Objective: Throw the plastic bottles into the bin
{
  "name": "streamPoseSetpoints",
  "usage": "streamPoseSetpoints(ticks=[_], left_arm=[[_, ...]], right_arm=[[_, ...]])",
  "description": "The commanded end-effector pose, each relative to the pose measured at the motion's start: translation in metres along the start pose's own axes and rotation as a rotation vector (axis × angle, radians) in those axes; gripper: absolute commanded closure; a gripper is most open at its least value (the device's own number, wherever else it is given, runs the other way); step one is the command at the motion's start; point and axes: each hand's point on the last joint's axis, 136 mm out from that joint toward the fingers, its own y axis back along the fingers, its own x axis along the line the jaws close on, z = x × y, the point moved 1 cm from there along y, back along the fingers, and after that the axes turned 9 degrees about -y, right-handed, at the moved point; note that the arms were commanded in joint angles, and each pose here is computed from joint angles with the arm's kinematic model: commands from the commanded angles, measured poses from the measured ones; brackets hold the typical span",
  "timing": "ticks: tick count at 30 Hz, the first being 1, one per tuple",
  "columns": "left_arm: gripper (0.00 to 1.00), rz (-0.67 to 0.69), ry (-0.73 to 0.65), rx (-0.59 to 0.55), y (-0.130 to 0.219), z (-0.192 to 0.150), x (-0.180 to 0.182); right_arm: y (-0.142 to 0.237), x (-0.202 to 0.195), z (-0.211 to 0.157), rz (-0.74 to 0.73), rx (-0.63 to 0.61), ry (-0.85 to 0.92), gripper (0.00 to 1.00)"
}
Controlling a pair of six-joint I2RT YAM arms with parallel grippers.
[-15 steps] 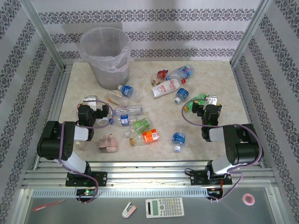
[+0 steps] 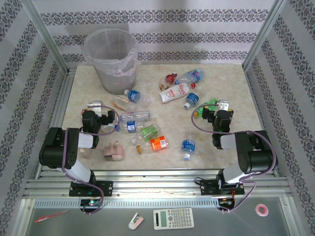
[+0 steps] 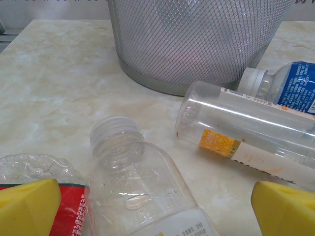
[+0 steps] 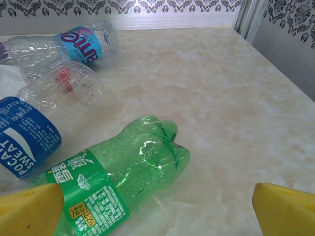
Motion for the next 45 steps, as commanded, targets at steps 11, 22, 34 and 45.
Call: streamPoseSetpoints(ticks=[11,22,34,45], left_arm=[[0.01,-0.018,-0.017,0.000,-0.002,0.004,-0.002],[0.01,0.035,0.031,-0.019,0.035,0.051,0.011],[0.01,-0.064,0.294,-0.097,0.145,0.142,0.005],[0.00,-0.354,0.286,0.046,0.183,0.170,-0.052]], right_arm=[[-0.002,0.005,0.014,0.024,-0.041,-0.001,0.02],[0.038,0.031,0.045,0.027,0.052,0.018,0.02],[0.131,0.078,0.044,0.251,0.498,-0.342,0.02],[0.176,0.104,-0.032,0.209,0.990,-0.346,0.02]])
